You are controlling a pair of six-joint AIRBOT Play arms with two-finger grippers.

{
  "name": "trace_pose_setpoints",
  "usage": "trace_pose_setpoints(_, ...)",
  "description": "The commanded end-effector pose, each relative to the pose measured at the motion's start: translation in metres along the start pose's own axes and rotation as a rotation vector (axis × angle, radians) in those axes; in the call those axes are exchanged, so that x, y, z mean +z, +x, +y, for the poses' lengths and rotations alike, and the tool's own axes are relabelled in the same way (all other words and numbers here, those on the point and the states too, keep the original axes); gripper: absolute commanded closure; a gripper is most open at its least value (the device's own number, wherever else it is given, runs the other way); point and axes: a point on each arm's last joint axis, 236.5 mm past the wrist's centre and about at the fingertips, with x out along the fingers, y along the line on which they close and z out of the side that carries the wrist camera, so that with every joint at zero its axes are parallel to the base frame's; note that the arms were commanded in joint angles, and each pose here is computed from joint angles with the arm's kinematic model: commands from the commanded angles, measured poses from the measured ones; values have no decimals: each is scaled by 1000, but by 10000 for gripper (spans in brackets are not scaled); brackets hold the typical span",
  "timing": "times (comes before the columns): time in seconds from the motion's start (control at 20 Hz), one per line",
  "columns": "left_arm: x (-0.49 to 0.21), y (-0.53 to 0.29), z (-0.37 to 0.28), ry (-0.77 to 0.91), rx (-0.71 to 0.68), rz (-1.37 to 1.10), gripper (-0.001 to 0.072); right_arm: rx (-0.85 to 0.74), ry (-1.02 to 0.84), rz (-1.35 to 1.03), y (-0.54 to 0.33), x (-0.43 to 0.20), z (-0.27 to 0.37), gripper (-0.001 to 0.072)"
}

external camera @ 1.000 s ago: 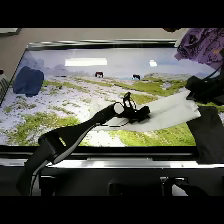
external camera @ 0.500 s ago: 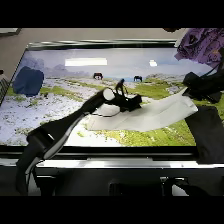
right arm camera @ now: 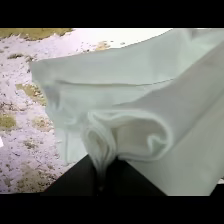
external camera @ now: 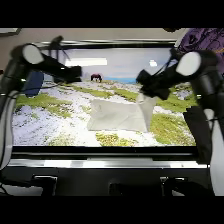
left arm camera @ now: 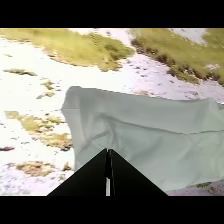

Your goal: Fold the clothes and pants, and hang the long-sleeved shirts on hangers.

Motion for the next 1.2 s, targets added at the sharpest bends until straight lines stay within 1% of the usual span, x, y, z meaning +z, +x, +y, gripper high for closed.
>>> trace_pose_setpoints(0.0, 5, -64, 67, -56, 111, -43, 690, 68, -14, 8, 50, -32, 57, 678)
trace_pose_setpoints(0.15, 6, -82, 90, -79, 137, -57, 690, 111, -27, 23, 91, -51, 84, 678)
trace_pose_setpoints(0.3, 6, -85, 99, -90, 147, -58, 690, 150, -12, 68, 122, -68, 100, 678)
trace_pose_setpoints(0.65, 7, -83, 100, -90, 147, -57, 689, 150, -49, 140, 154, -95, 105, 678)
trace_pose_setpoints(1.0, 6, -82, 100, -91, 147, -56, 689, 112, -73, 166, 189, -100, 93, 676)
trace_pose_setpoints(1.05, 6, -82, 100, -92, 147, -55, 689, 117, -79, 168, 194, -101, 93, 643)
trace_pose_setpoints(1.15, 6, -81, 100, -92, 147, -53, 689, 149, -102, 168, 197, -101, 99, 427)
